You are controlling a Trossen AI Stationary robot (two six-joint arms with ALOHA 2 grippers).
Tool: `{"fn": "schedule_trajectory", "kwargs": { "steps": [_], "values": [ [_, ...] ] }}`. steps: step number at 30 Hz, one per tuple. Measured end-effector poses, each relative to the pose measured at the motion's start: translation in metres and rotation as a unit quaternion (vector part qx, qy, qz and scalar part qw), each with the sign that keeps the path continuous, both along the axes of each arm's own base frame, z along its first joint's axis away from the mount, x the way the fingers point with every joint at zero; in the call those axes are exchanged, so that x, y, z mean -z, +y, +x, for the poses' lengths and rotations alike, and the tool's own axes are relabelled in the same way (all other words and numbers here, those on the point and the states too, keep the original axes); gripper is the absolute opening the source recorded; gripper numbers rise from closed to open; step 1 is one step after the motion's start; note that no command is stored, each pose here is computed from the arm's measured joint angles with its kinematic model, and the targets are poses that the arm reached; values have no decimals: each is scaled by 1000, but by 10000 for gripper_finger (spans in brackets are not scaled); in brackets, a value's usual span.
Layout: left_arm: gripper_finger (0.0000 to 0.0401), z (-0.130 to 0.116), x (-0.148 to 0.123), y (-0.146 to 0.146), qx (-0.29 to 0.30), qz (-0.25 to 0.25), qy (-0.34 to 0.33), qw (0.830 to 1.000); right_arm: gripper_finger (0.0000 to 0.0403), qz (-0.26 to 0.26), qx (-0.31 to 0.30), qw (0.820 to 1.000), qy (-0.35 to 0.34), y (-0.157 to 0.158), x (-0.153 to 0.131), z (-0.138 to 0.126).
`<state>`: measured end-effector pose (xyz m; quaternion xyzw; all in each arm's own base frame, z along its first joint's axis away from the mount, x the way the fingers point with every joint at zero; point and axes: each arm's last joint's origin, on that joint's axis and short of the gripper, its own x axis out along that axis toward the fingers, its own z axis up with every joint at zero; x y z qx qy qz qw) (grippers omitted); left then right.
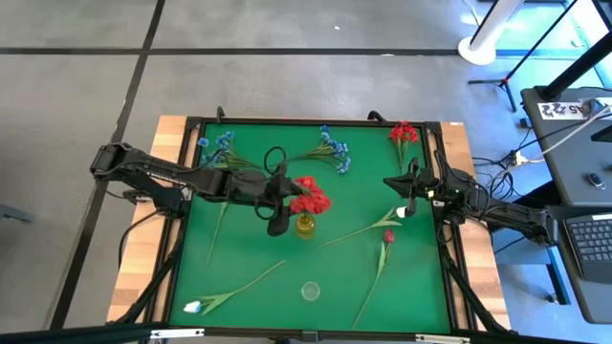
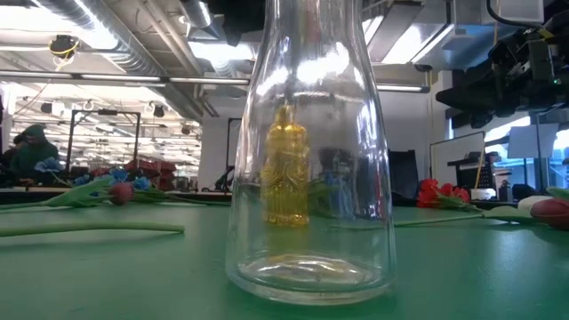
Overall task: Sort flowers into vase by color
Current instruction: Put the left red flowers into the yellow vase, then put the left dark red tulip into the yellow vase
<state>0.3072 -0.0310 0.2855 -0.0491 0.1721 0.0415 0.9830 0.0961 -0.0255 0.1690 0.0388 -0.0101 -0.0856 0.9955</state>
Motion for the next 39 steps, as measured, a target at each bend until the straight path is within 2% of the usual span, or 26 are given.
{"fn": "schedule_trajectory", "kwargs": {
  "steps": [4,10,17,20,22,24,28,31,33,35,37,39],
  "values": [
    [215,-2,6,0,-5,-8,31,999,10,0,0,1000,0,0,0,0],
    [218,-16,3,2,-23,-25,64,997,10,0,0,1000,0,0,0,0],
    [218,-54,-17,4,-77,-40,85,993,10,0,0,1000,0,0,0,0],
    [217,-77,-20,7,-126,-61,120,983,10,0,0,1000,0,0,0,0],
    [217,-94,-17,11,-177,-77,157,969,10,0,0,1000,0,0,0,0],
    [217,-109,-11,15,-238,-99,200,945,10,0,0,1000,0,0,0,0],
    [217,-130,4,21,-350,-152,286,879,10,0,0,1000,0,0,0,0],
    [217,-137,13,22,-397,-178,347,831,10,0,0,1000,0,0,0,0],
    [217,-138,18,21,-419,-184,373,807,10,0,0,1000,0,0,0,0],
    [217,-136,24,20,-426,-184,398,792,10,0,0,1000,0,0,0,0],
    [217,-133,33,19,-421,-186,416,784,10,0,0,1000,0,0,0,0],
    [217,-128,44,18,-397,-178,413,800,10,0,0,1000,0,0,0,0]
  ]
}}
